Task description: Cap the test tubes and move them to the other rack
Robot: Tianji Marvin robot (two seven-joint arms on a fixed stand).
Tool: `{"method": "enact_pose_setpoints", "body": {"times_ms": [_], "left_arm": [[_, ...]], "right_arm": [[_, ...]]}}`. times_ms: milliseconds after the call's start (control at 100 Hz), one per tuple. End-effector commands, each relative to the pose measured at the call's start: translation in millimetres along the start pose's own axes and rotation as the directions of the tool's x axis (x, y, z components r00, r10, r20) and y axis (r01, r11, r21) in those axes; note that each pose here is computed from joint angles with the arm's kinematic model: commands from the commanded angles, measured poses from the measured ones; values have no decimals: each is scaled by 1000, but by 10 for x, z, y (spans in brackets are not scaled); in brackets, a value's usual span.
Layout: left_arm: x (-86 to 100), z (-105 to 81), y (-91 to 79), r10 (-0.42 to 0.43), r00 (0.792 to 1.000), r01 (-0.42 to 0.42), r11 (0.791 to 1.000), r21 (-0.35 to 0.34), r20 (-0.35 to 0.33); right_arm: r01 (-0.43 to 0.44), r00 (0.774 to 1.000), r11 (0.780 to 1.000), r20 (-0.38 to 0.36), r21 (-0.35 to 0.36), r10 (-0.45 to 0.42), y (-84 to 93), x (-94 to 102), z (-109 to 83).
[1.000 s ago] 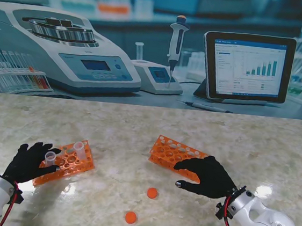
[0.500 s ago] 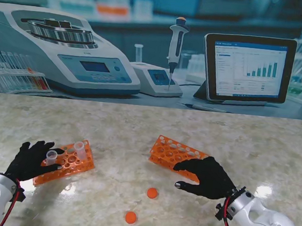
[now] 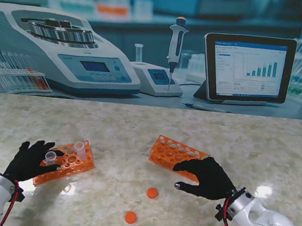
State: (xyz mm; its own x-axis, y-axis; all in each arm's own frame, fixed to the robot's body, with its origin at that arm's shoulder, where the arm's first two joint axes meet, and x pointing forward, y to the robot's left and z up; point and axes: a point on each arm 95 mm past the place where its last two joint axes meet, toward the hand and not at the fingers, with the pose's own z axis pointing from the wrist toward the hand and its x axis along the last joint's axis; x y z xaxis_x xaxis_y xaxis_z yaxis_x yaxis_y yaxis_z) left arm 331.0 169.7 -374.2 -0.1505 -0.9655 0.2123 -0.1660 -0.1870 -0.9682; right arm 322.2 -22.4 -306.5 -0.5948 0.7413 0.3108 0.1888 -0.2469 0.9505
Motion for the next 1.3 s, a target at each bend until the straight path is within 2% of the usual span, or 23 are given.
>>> {"method": "enact_pose_setpoints", "body": {"times_ms": [0,540,1290], "left_arm": [[15,-46,72,-3,1000,3,1000,-22,-3],[90,-65,-98,-9,1000,9,1000,21,-23],[-39,-62,-65,-24,998,26,999,-45,51]], "right_arm": [[-4,1000,1000,0,7,4,-24,31,-10],[-4,1000,1000,0,7,4,-33,13,-16],[-8,1000,1000,-6,16,9,-46,4,8]]}}
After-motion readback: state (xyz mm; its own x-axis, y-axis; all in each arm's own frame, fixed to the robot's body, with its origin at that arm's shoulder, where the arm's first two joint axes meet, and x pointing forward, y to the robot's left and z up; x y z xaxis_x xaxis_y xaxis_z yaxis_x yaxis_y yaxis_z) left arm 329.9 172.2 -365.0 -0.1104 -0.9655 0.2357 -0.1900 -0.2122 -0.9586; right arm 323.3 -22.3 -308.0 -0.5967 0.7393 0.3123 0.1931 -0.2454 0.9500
